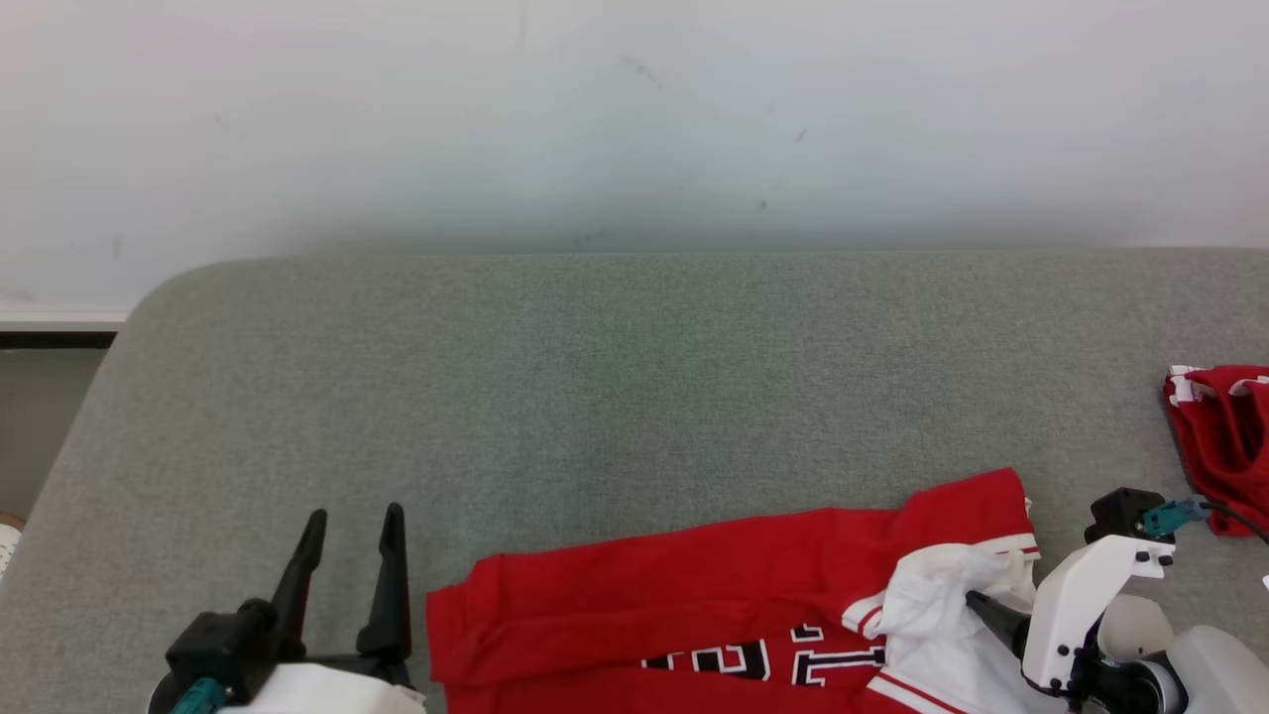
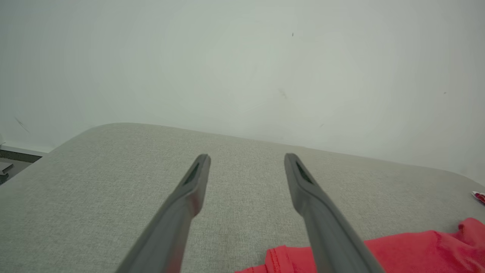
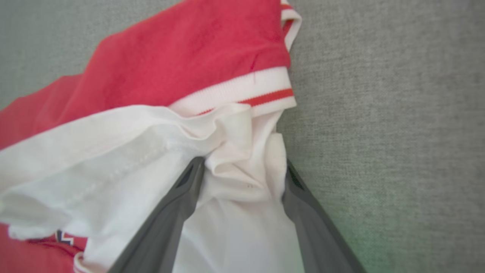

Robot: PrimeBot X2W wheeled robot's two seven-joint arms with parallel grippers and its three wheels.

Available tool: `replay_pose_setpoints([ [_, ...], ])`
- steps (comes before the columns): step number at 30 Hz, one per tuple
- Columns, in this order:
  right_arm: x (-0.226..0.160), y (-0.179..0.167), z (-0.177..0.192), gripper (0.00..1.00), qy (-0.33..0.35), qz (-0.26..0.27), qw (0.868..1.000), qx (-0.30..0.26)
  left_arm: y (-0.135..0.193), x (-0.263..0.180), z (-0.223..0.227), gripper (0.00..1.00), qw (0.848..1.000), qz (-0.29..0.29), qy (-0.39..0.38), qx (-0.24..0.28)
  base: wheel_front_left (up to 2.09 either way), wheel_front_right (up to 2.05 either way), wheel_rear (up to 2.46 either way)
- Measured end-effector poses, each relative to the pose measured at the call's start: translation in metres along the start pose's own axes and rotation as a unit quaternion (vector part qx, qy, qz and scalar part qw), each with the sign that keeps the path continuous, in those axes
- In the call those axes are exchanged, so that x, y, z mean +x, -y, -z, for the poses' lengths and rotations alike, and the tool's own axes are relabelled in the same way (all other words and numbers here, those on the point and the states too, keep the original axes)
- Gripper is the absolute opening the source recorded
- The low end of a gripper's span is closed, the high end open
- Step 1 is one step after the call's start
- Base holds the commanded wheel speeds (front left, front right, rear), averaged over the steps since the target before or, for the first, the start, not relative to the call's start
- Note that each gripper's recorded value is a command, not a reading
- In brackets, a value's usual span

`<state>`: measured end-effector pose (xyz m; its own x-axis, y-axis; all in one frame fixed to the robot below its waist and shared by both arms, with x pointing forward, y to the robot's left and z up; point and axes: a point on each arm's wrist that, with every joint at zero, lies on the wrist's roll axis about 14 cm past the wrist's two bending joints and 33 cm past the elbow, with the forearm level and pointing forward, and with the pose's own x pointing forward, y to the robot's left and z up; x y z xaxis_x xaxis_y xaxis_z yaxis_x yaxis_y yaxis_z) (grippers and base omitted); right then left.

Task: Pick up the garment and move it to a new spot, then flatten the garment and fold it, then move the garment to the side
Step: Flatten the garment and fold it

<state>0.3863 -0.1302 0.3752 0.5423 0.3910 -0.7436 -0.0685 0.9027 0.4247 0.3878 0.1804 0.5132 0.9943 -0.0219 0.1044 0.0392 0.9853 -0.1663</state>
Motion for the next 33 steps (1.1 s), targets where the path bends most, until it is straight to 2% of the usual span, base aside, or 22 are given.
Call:
replay_pose_setpoints([
  [2, 0.001, -0.004, 0.002, 1.00, -0.009, -0.005, 1.000, -0.002, -0.002, -0.001, 0.001, 1.00, 1.000, -0.003, -0.001, -0.001, 0.00, 0.00, 0.00],
  [4, 0.001, -0.006, 0.002, 0.44, -0.015, -0.008, 1.000, -0.004, -0.003, -0.002, 0.002, 1.00, 1.000, -0.005, -0.003, -0.002, 0.00, 0.00, 0.00],
  [6, 0.001, -0.007, 0.001, 0.00, -0.014, -0.009, 1.000, -0.007, -0.003, -0.003, 0.003, 1.00, 1.000, -0.004, -0.005, -0.004, 0.00, 0.00, 0.00],
  [11, 0.003, -0.017, -0.002, 0.00, -0.009, -0.023, 1.000, -0.013, -0.003, -0.003, 0.005, 1.00, 1.000, -0.006, -0.007, -0.006, 0.00, 0.00, 0.00],
  [17, -0.005, -0.010, -0.016, 0.00, 0.021, -0.018, 0.999, -0.020, -0.001, 0.000, 0.006, 1.00, 1.000, -0.002, -0.008, -0.006, 0.00, 0.00, 0.00],
  [28, -0.052, 0.054, -0.066, 0.00, 0.110, 0.058, 0.992, -0.024, 0.013, 0.007, 0.006, 1.00, 1.000, 0.019, -0.005, -0.005, 0.00, 0.00, 0.00],
  [33, -0.067, 0.049, -0.082, 0.00, 0.144, 0.049, 0.988, -0.033, 0.018, 0.008, 0.005, 1.00, 1.000, 0.026, -0.004, -0.007, 0.00, 0.00, 0.00],
])
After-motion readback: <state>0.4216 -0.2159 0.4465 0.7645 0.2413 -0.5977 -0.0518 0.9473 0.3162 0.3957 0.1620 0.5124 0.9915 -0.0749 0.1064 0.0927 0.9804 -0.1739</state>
